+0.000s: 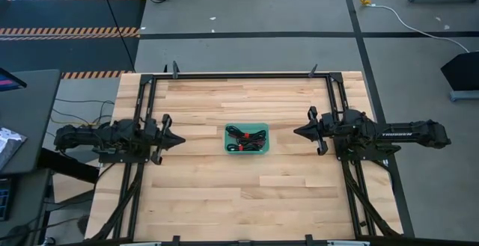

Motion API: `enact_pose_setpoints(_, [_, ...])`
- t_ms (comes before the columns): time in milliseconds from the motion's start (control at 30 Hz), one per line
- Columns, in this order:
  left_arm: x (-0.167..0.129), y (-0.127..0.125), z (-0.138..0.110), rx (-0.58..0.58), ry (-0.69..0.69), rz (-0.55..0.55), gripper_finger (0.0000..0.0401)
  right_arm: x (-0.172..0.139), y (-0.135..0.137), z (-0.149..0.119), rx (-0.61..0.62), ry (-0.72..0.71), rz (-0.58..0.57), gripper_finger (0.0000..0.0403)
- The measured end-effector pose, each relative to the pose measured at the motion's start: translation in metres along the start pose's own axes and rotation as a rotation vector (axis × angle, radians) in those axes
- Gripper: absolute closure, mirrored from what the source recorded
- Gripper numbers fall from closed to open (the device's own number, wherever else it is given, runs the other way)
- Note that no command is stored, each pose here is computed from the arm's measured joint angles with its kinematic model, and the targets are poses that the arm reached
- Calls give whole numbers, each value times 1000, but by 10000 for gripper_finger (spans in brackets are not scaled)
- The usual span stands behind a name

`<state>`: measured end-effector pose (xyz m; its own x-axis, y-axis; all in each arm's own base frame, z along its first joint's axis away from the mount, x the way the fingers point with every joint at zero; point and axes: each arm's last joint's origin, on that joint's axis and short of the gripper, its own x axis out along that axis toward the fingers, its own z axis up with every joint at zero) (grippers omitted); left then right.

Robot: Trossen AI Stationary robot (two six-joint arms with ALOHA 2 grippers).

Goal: Pick and place USB-C Cables
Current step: Return to Home Position

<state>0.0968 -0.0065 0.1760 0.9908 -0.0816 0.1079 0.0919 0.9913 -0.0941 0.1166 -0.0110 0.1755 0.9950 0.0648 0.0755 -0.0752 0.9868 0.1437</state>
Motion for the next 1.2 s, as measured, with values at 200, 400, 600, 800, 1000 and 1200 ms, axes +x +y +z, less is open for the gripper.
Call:
enact_pose_setpoints(200, [0,1,2,23,-22,25,387,0,0,0,1,0,0,398])
enact_pose_setpoints(400, [0,1,1,31,-18,27,387,0,0,0,1,0,0,398])
enact_pose_setpoints(600, [0,1,2,31,-18,27,381,0,0,0,1,-1,0,398])
enact_pose_setpoints(800, [0,1,1,31,-18,27,381,0,0,0,1,-1,0,398])
enact_pose_setpoints(1000, [0,1,1,31,-17,27,381,0,0,0,1,-1,0,398])
enact_pose_setpoints(1200, [0,1,1,31,-17,27,382,0,0,0,1,-1,0,398])
